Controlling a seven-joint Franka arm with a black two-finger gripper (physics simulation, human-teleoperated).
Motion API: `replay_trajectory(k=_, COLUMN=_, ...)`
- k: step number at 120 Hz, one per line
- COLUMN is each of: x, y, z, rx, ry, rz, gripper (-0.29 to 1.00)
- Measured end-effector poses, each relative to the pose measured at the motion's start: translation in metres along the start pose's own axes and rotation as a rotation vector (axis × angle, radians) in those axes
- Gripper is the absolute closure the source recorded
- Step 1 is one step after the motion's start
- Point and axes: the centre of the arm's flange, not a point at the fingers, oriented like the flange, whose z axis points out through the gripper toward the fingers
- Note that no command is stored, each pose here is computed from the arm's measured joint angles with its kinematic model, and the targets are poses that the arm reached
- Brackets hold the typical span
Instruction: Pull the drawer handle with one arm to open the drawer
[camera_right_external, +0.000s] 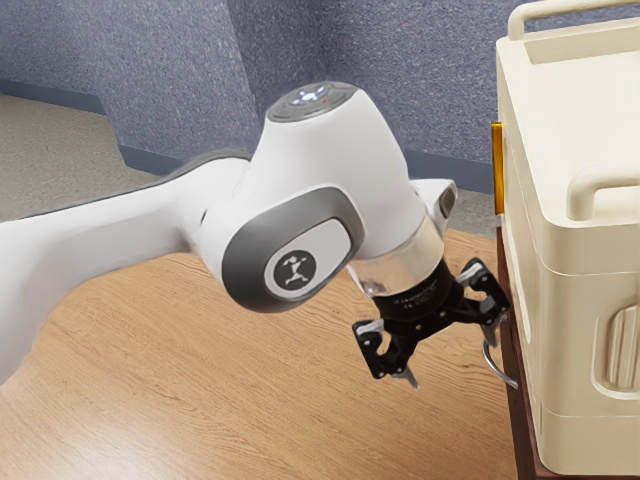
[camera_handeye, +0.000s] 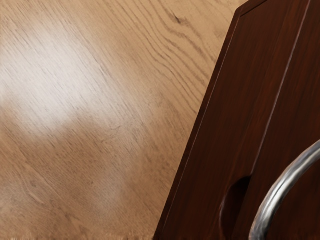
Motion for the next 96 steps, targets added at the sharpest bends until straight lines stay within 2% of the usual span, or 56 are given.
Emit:
replay_trajectory(k=40, x=-0.007, y=0.003, z=0.002, rx=-0.019, ry=-0.004, rz=0.019, gripper=0.01)
replay_trajectory(k=72, x=-0.002, y=0.004, z=0.007, rx=-0.026, ry=-0.014, rz=0.014, gripper=0.14)
replay_trajectory(k=96, x=-0.001, y=-0.003, z=0.014, rx=-0.003, ry=-0.016, rz=0.019, gripper=0.22)
